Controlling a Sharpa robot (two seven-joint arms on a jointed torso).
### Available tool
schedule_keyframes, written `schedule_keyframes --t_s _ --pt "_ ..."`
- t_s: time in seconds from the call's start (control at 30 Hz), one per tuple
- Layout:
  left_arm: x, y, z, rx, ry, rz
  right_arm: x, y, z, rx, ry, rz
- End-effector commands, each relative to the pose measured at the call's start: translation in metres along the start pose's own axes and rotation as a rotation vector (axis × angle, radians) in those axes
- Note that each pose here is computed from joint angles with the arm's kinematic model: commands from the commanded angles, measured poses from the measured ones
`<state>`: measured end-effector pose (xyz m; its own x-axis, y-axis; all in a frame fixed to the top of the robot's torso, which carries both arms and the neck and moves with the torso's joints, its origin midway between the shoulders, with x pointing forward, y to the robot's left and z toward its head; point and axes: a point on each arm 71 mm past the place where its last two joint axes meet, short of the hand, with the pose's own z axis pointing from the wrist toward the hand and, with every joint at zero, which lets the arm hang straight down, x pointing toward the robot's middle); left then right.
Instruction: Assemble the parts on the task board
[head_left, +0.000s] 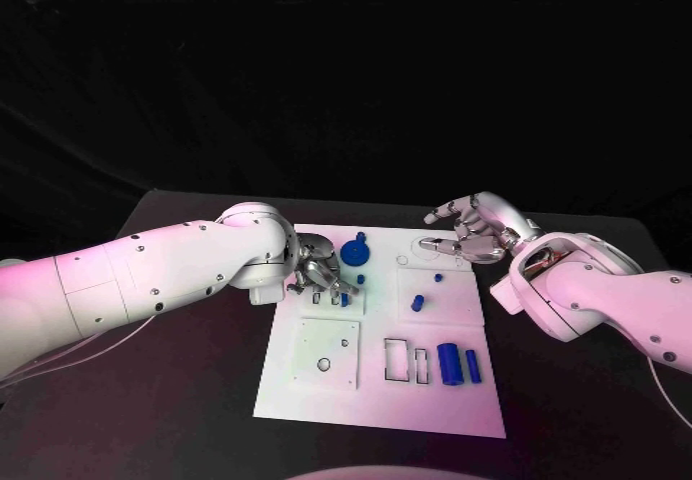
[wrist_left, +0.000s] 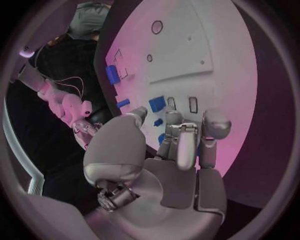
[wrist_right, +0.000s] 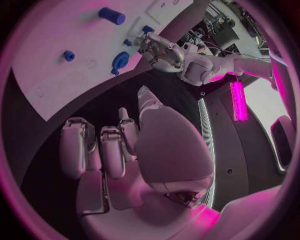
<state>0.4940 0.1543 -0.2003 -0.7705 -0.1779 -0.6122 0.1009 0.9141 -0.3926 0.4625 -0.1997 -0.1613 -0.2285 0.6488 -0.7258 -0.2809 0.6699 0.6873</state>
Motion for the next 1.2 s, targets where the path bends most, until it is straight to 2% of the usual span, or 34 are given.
schedule_keyframes --t_s 0.03,0.5,1.2 --pt "0.0017 -0.002 -0.0001 0.004 0.021 0.013 0.0014 0.0005 0.0005 -0.001 0.013 -0.006" --pt "0.0017 -0.002 -0.0013 0.01 0.01 -0.016 0.0014 0.0011 0.0013 -0.013 0.008 -0.029" --pt "0.0034 -0.0022 -0.0021 0.037 0.041 -0.107 0.0009 -0.0022 0.0035 -0.005 0.008 -0.035"
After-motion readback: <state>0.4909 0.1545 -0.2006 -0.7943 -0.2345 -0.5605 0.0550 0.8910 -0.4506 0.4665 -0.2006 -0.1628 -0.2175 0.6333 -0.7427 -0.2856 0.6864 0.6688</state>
